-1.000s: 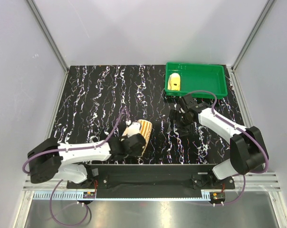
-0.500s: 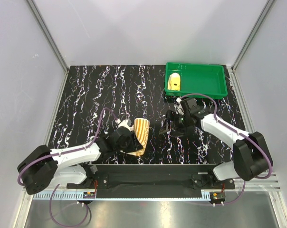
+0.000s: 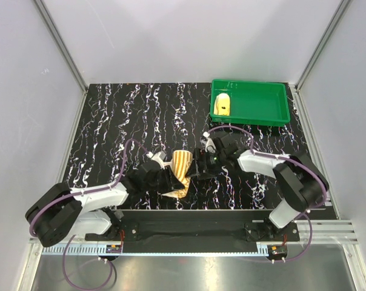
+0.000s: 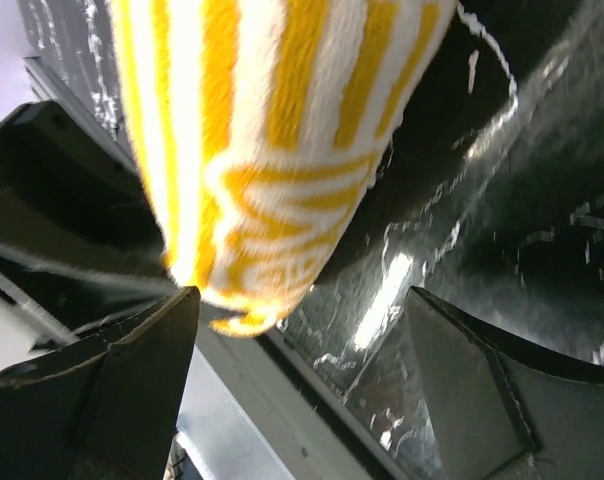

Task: Roll the towels
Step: Roll the towel

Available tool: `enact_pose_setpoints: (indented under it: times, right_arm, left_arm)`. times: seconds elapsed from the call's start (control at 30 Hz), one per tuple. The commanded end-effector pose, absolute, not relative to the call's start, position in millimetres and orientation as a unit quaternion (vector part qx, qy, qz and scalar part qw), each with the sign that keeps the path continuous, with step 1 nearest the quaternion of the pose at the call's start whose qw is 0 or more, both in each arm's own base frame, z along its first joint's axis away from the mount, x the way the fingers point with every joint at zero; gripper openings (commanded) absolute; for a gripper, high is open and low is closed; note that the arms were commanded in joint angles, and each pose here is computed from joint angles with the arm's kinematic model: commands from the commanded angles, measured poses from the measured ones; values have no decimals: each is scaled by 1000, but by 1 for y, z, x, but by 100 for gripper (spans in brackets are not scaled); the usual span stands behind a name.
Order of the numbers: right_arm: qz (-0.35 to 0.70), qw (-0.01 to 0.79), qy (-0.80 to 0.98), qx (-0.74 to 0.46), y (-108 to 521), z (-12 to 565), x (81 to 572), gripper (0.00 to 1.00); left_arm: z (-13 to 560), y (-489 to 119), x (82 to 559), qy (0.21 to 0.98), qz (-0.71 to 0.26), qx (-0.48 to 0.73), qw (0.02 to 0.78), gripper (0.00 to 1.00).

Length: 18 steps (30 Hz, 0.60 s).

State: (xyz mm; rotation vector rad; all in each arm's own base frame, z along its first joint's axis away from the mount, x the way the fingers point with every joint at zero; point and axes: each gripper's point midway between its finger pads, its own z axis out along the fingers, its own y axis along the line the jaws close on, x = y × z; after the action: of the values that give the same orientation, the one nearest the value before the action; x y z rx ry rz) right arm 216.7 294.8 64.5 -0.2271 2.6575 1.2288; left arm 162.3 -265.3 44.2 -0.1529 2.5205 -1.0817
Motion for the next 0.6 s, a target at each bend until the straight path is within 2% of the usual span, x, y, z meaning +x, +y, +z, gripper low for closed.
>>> enact_pose_setpoints:
  times: [0.0, 0.27, 0.57]
  right_arm:
    - [450, 149, 874, -105, 320, 77, 240, 91]
    - [462, 147, 867, -114, 339, 55, 251, 91]
    - [485, 138, 854, -125, 355, 42, 240, 89]
  left_arm:
    - [-3, -237, 120, 938, -327, -56, 102, 16]
    - [-14, -232, 112, 934, -340, -68, 81, 16]
    - [-19, -233, 111, 931, -352, -68, 65, 16]
